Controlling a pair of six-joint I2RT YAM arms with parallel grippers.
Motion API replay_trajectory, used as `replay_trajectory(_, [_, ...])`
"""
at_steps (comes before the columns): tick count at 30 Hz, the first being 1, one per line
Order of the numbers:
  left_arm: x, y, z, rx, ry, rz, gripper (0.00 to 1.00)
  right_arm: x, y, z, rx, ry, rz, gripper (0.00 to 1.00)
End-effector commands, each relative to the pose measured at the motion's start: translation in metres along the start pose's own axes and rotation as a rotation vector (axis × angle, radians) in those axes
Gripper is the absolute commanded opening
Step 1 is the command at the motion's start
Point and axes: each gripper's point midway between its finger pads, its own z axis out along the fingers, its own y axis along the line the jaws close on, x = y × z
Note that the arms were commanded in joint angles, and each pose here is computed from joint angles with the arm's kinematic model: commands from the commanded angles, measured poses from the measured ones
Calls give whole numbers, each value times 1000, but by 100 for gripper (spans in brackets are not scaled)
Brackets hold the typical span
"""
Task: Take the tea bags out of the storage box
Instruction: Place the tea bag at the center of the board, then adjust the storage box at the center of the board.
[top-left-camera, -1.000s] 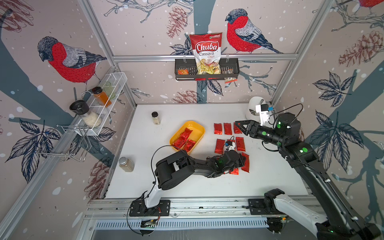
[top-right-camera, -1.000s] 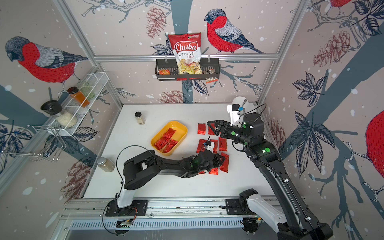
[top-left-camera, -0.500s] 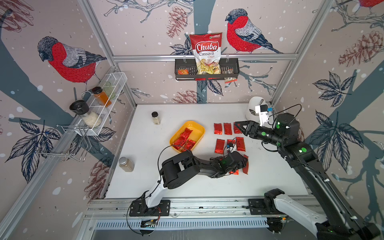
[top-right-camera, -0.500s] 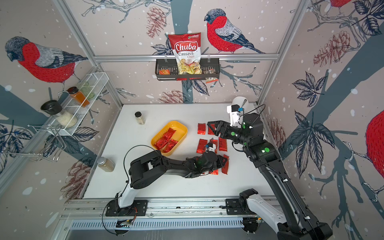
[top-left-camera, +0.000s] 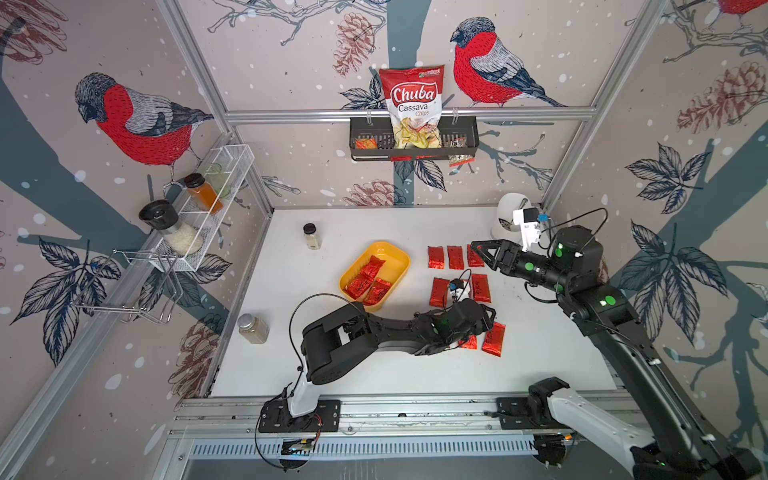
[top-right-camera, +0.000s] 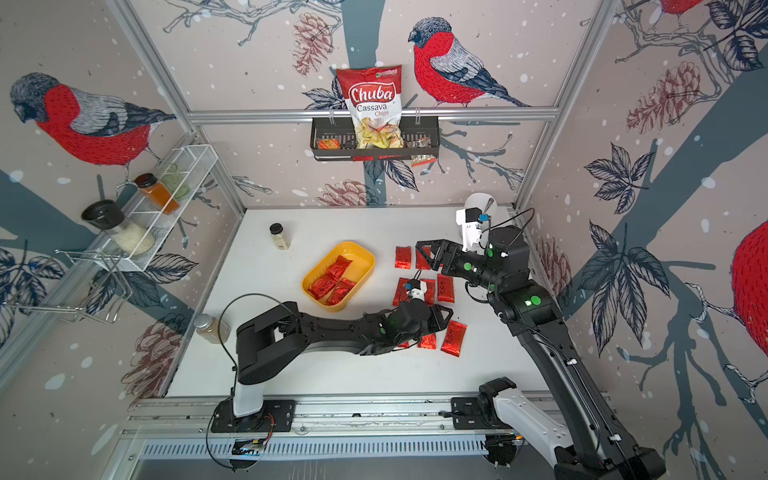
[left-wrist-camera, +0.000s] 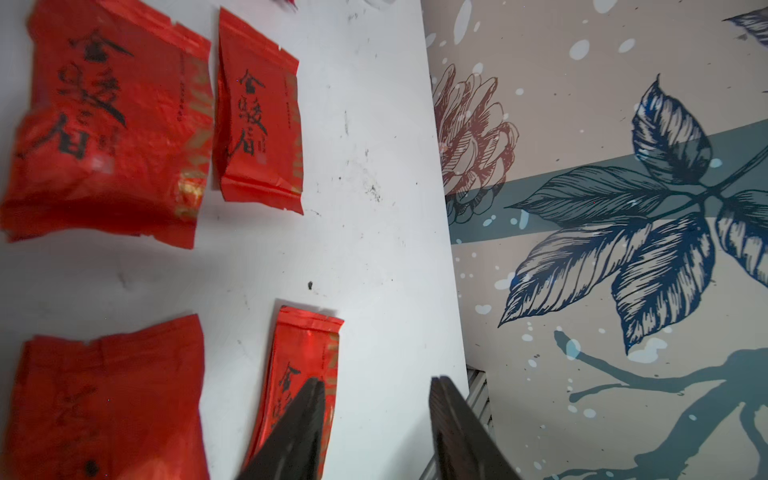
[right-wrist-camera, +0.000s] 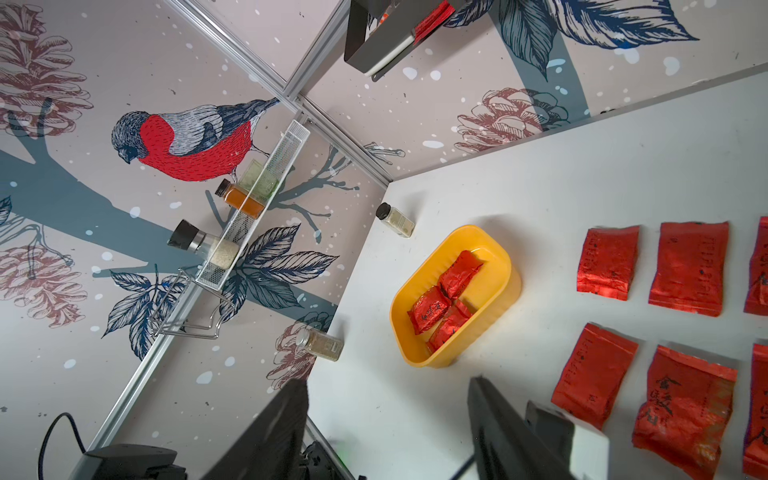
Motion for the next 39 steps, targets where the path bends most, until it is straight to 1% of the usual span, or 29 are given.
replay_trajectory(1, [-25, -11, -23, -10, -100, 76, 48, -14, 6, -1, -13, -50, -26, 66])
replay_trajectory(3, [-45, -14, -42, -32, -163, 113, 49, -18, 0, 1, 11, -70, -25, 66])
replay_trajectory(5, [-70, -9, -63, -60, -221, 123, 50, -21, -13, 6, 47, -84, -14, 65])
replay_trajectory(7, [-98, 8, -83, -90, -269, 100, 50, -19, -30, 17, 81, -74, 4, 63])
replay_trajectory(9, [-125, 36, -106, -135, -317, 73, 51, -9, -50, 34, 112, -35, 34, 59])
replay_trajectory(11, [-154, 62, -130, -188, -359, 59, 52, 8, -71, 56, 127, 24, 75, 54])
replay_trajectory(14, [-192, 96, -161, -272, -397, 51, 53, 37, -96, 89, 163, 104, 102, 52])
replay_trajectory(15, [-201, 104, -170, -286, -407, 50, 53, 46, -103, 99, 182, 126, 104, 52])
replay_trajectory(19, [-231, 143, -207, -347, -449, 13, 53, 92, -124, 150, 225, 278, 113, 49])
replay_trajectory(23, [-244, 170, -235, -371, -479, -26, 53, 128, -134, 197, 241, 383, 113, 45])
replay_trajectory(26, [-246, 180, -252, -361, -504, -51, 54, 150, -142, 227, 255, 445, 124, 41])
replay_trajectory(30, [-242, 183, -266, -361, -522, -56, 56, 174, -151, 253, 285, 507, 135, 36])
replay_trajectory(33, [-239, 183, -272, -351, -531, -56, 57, 182, -152, 264, 280, 524, 145, 34])
replay_trajectory(39, [-239, 178, -271, -319, -515, -48, 59, 180, -136, 292, 225, 523, 156, 33])
